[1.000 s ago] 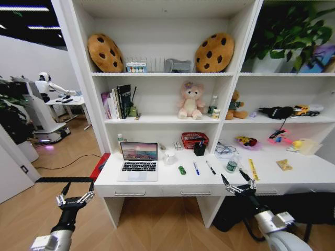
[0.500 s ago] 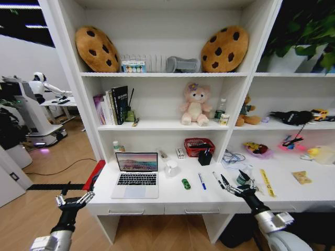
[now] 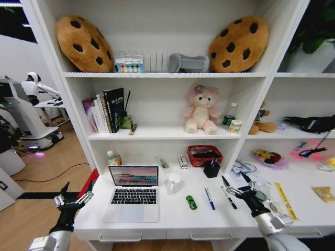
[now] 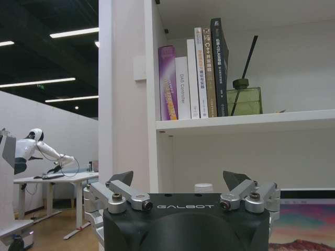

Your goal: Organize the objects on the table.

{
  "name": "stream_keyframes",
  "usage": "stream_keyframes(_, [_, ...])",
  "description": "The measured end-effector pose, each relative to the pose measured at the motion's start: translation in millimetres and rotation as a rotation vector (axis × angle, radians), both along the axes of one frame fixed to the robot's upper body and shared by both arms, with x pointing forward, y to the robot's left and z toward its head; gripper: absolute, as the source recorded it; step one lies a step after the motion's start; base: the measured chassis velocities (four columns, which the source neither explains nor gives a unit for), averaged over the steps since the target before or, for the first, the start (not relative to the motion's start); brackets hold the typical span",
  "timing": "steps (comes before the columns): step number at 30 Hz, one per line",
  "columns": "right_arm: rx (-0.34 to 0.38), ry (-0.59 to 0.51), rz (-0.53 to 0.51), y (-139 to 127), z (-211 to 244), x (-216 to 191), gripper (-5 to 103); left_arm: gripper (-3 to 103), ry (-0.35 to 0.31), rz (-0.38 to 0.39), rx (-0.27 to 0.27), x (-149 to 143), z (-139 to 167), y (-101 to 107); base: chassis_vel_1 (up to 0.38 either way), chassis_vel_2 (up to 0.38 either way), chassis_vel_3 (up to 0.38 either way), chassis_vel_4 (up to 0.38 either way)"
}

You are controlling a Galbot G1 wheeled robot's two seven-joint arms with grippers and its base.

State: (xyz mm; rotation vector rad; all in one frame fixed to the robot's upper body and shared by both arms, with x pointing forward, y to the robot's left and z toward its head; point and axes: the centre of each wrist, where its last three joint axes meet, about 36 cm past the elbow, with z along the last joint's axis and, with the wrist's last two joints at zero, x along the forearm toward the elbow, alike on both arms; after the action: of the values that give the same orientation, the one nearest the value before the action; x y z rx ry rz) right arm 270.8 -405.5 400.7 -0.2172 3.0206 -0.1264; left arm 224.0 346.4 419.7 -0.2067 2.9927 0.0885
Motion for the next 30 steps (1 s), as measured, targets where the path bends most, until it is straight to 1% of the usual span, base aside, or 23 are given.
stream_keyframes(2, [0.007,0.001,-0.006,0.8,0.6,-0.1,100,95,-0.002,0.0,-0.005,0.0,1.4,-0.9,-0.173,0.149,0.175,-0.16])
stream_keyframes(3, [0.015,0.002,-0.014,1.8,1.4,-0.3,100,100,-0.002,0.007,-0.005,0.1,3.5,-2.4,-0.099,0.125,0.135,-0.085])
stream_keyframes(5, [0.017,0.003,-0.02,2.1,1.7,-0.2,100,100,0.003,0.015,0.005,0.0,4.0,-3.0,-0.099,0.082,0.102,-0.085])
stream_keyframes(7, [0.018,0.006,-0.027,2.3,1.7,-0.3,100,100,0.008,0.028,0.037,0.1,4.3,-3.5,-0.035,0.041,0.051,-0.025])
stream_keyframes(8, [0.019,0.007,-0.031,2.6,1.5,-0.6,100,102,0.009,0.027,0.056,0.0,4.0,-2.9,0.0,0.0,0.0,0.0])
stream_keyframes(9, [0.019,0.007,-0.031,2.6,1.5,-0.6,100,102,0.009,0.027,0.056,0.0,4.0,-2.9,0.0,0.0,0.0,0.0])
stream_keyframes(12, [0.025,0.014,-0.044,5.3,-2.2,-3.2,100,88,0.008,-0.003,0.102,-1.4,3.5,-0.1,0.0,0.0,0.0,0.0])
stream_keyframes(13, [0.025,0.014,-0.044,5.3,-2.2,-3.2,100,88,0.008,-0.003,0.102,-1.4,3.5,-0.1,0.0,0.0,0.0,0.0])
stream_keyframes(15, [0.032,0.023,-0.054,7.7,-5.8,-6.4,100,77,0.008,-0.021,0.128,-1.5,7.4,2.3,0.02,-0.017,-0.028,0.023])
stream_keyframes(17, [0.033,0.025,-0.057,8.2,-6.9,-7.4,100,77,0.009,-0.031,0.136,-1.3,9.7,3.0,0.022,-0.034,-0.055,0.032])
stream_keyframes(18, [0.037,0.031,-0.065,8.8,-9.6,-9.3,100,66,0.01,-0.055,0.156,-0.6,14.7,4.7,0.0,0.0,0.0,0.0])
stream_keyframes(19, [0.04,0.035,-0.075,9.1,-12.1,-10.8,100,66,0.011,-0.078,0.177,0.3,18.8,6.4,0.0,0.0,0.0,0.0])
stream_keyframes(20, [0.042,0.04,-0.085,9.1,-15.0,-12.8,100,60,0.014,-0.113,0.207,1.8,24.5,8.6,0.0,0.0,0.0,0.0])
stream_keyframes(21, [0.042,0.04,-0.085,9.1,-15.0,-12.8,100,60,0.014,-0.113,0.207,1.8,24.5,8.6,0.0,0.0,0.0,0.0])
stream_keyframes(24, [0.053,0.051,-0.112,9.4,-23.0,-18.7,100,43,0.02,-0.21,0.281,7.5,40.6,11.6,0.0,0.0,0.0,0.0])
stream_keyframes(25, [0.053,0.051,-0.112,9.4,-23.0,-18.7,100,43,0.02,-0.21,0.281,7.5,40.6,11.6,0.0,0.0,0.0,0.0])
stream_keyframes(26, [0.054,0.054,-0.117,9.5,-24.8,-19.9,100,43,0.021,-0.235,0.3,9.5,44.4,12.3,0.0,0.0,0.0,0.0])
stream_keyframes(27, [0.057,0.059,-0.129,9.9,-28.7,-22.2,100,33,0.028,-0.282,0.331,12.9,50.6,13.2,0.0,0.0,0.0,0.0])
stream_keyframes(28, [0.057,0.059,-0.129,9.9,-28.7,-22.2,100,33,0.028,-0.282,0.331,12.9,50.6,13.2,0.0,0.0,0.0,0.0])
stream_keyframes(29, [0.06,0.063,-0.136,10.4,-31.0,-23.8,100,33,0.034,-0.32,0.355,15.9,55.0,14.2,0.0,0.0,0.0,0.0])
stream_keyframes(30, [0.067,0.07,-0.148,11.4,-34.7,-26.3,100,22,0.04,-0.38,0.396,21.4,61.9,15.6,0.0,0.0,0.0,0.0])
